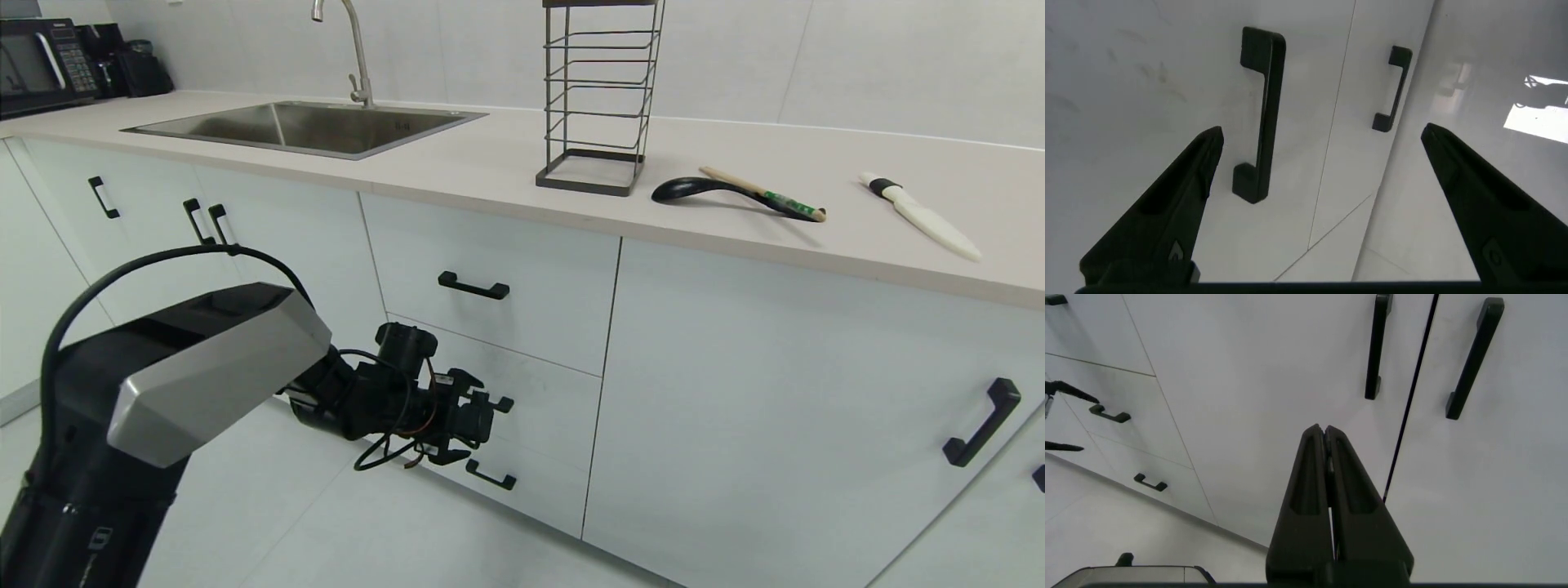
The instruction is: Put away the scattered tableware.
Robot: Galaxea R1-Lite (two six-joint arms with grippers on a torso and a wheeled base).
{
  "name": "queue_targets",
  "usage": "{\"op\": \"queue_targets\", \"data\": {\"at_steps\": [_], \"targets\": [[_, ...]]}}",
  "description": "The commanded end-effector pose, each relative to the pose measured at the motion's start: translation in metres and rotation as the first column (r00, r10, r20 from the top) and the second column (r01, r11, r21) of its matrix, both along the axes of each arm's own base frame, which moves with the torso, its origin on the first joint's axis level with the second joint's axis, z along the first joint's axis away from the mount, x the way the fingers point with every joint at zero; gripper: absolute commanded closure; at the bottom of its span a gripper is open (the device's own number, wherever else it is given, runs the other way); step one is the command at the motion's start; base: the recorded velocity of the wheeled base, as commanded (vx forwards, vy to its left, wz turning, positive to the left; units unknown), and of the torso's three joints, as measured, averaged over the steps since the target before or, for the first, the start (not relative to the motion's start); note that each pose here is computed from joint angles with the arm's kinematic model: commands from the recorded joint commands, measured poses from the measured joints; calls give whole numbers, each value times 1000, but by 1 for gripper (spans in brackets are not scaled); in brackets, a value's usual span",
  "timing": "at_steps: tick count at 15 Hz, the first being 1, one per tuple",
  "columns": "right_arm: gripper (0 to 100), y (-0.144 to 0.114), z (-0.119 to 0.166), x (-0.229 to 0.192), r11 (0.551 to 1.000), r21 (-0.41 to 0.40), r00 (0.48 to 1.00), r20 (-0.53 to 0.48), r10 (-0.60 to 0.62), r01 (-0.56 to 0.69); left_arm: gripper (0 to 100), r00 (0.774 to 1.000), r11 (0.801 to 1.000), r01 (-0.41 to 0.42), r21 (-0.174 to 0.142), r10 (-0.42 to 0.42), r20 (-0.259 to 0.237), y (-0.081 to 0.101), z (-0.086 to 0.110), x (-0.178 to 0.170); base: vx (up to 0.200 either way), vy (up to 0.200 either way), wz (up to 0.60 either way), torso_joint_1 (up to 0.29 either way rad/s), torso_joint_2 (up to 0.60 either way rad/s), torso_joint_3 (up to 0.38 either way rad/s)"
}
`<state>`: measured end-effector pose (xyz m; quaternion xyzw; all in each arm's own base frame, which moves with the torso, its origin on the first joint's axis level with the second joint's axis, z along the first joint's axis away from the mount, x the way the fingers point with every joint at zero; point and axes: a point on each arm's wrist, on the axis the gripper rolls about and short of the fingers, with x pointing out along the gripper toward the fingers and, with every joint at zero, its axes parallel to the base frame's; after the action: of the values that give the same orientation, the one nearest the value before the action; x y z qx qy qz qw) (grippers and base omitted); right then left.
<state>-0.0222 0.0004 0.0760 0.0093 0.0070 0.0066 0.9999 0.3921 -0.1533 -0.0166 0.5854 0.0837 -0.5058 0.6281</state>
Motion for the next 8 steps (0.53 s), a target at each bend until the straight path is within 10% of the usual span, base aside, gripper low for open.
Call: {"op": "queue_targets", "data": {"at_steps": [1, 8], "targets": [[100, 0, 0, 0, 1000, 0, 1000, -2, 0, 0, 0, 1000, 1000, -2, 2, 2, -3, -1, -8, 5, 0, 0, 0, 0, 0, 0], [100, 0, 0, 0, 1000, 0, 1000, -2, 0, 0, 0, 1000, 1000, 6, 9, -6, -23, -9, -33, 16, 0, 0, 0, 0, 0, 0]]}}
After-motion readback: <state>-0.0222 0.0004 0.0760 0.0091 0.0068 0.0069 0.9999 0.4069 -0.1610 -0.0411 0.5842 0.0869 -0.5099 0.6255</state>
